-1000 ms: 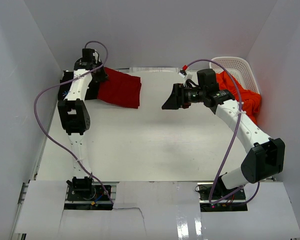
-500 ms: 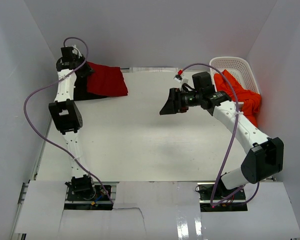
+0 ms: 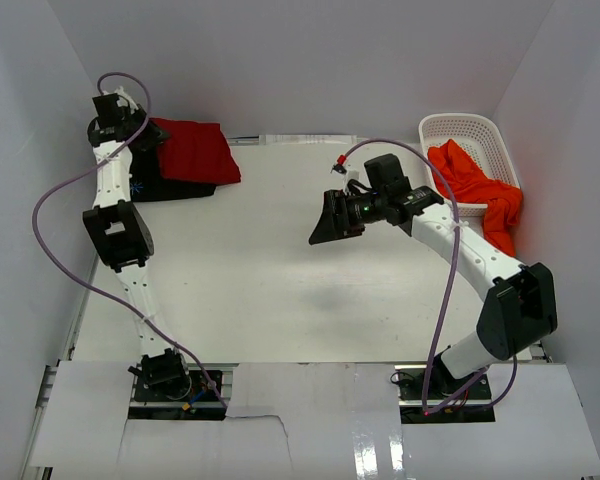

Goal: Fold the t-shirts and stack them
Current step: Put the neatly folded tshirt into the corner of the board with the left arm

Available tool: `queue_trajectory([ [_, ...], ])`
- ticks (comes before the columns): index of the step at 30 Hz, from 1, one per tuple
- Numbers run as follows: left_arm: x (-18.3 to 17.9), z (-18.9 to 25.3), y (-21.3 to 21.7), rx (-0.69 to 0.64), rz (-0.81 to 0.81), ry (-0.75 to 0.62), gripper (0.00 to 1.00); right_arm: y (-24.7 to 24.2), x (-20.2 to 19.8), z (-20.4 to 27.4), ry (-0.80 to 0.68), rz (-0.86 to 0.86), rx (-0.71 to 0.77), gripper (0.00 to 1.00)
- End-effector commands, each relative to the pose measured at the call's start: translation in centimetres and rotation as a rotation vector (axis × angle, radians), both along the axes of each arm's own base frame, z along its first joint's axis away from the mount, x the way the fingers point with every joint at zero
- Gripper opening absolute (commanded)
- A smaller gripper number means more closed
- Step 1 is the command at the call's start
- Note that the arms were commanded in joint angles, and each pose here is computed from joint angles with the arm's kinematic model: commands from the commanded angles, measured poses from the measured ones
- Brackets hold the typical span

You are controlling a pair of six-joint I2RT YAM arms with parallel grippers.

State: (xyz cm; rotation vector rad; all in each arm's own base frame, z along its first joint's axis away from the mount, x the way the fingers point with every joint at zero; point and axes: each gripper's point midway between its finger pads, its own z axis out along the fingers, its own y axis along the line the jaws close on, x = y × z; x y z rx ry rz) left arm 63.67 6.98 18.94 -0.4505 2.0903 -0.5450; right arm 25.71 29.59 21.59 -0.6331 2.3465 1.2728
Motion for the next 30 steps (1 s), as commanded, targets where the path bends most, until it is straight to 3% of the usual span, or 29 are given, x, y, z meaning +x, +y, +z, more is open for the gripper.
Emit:
queue_trajectory([
  [1,-1.0,10.9,0.5,0.006,-0.02,-0.227,0.0,0.5,-0.1,-0.6,-0.001,0.01,-0.005,0.7],
  [9,-1.7,14.3,-0.6,-0.016,-0.065,-0.305,0.0,1.1,-0.6,-1.2,0.009,0.023,-0.012,0.7],
  [15,-1.5,14.4,-1.6,-0.078,-0.106,-0.31,0.0,1.6,-0.7,-1.1,0.004,0.029,-0.012,0.7],
  [30,-4.2,20.7,-3.2,-0.059,-0.179,-0.441,0.0,2.3,-1.4,-2.3,0.023,0.051,-0.021,0.7],
])
